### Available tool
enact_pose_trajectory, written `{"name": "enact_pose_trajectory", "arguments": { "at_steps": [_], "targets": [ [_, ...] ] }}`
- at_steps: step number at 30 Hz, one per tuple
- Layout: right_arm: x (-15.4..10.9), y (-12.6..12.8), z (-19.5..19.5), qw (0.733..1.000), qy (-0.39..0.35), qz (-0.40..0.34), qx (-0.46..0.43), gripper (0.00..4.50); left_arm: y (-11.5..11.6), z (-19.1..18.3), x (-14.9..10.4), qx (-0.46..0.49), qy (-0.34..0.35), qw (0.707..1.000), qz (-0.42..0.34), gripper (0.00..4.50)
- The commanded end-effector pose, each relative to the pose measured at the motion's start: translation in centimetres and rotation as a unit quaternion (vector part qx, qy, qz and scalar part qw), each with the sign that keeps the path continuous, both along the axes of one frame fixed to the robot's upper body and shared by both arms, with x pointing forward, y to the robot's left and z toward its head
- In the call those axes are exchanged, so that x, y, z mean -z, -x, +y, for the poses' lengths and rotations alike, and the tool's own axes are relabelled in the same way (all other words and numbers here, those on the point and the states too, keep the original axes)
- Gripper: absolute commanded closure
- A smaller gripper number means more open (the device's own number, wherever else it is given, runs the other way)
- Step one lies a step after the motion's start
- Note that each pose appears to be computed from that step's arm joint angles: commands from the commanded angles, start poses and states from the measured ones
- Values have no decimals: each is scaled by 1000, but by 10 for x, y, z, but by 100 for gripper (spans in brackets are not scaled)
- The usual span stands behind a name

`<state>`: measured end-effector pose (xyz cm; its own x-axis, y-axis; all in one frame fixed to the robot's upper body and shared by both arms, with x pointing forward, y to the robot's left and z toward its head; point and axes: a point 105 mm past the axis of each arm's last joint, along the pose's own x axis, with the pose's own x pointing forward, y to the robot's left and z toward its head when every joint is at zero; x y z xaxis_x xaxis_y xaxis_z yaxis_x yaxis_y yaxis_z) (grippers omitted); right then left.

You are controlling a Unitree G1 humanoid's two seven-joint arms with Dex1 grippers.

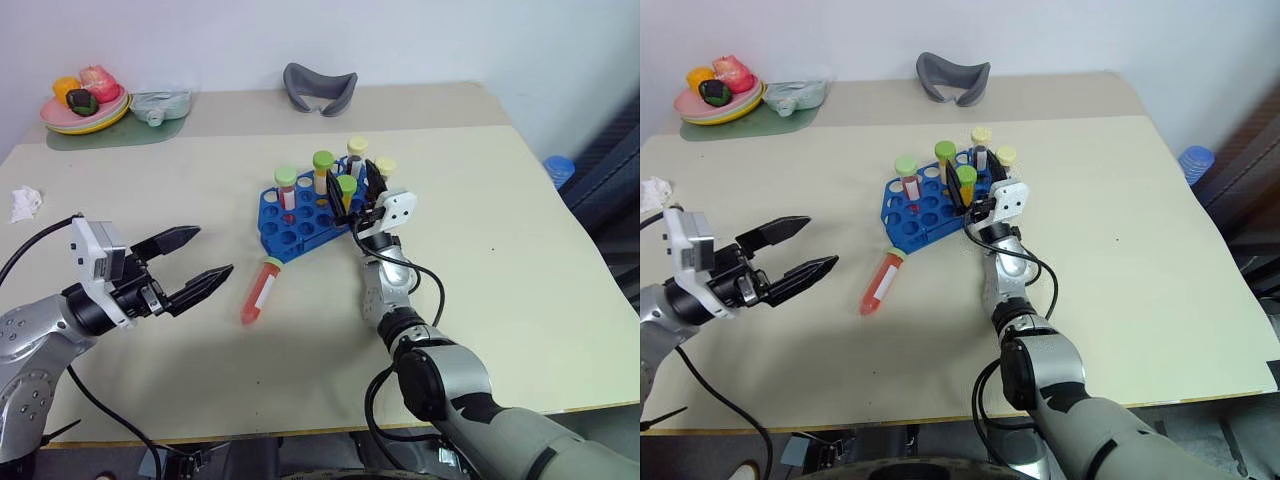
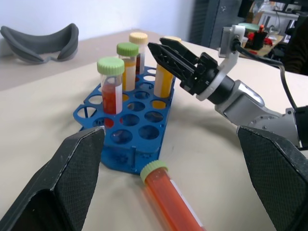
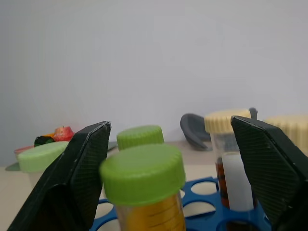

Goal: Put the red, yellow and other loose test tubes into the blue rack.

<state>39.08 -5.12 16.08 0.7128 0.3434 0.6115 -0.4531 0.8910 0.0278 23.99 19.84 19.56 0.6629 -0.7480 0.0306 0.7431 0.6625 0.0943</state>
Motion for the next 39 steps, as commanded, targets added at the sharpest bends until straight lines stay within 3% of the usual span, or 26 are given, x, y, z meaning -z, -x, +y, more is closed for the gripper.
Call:
{"name": "enact_pose_trajectory", "arguments": {
  "at_steps": [1,8,15,20,24,28,31,39],
  "targets": [
    [-5,7,-3,999,27,-29,0,30,0,-8,-4,7,-2,1000,-11,0],
    [-26,35,-35,993,96,-52,-49,30,-10,-18,7,-30,-3,1000,3,0],
    [-31,81,-87,967,216,42,-133,30,-27,-23,17,-90,-32,995,15,0],
    [-36,121,-104,906,316,122,-255,30,-43,-20,32,-177,-36,978,101,0],
    [-33,143,-105,848,367,177,-339,30,-42,-23,49,-198,-75,957,199,0],
    [-32,146,-107,810,408,197,-373,30,-47,-33,52,-197,-86,936,279,0],
    [-33,142,-107,804,417,196,-376,30,-52,-42,47,-176,-78,933,303,0],
    [-36,136,-104,802,426,184,-377,30,-50,-39,64,-161,-167,901,366,0]
  ]
}}
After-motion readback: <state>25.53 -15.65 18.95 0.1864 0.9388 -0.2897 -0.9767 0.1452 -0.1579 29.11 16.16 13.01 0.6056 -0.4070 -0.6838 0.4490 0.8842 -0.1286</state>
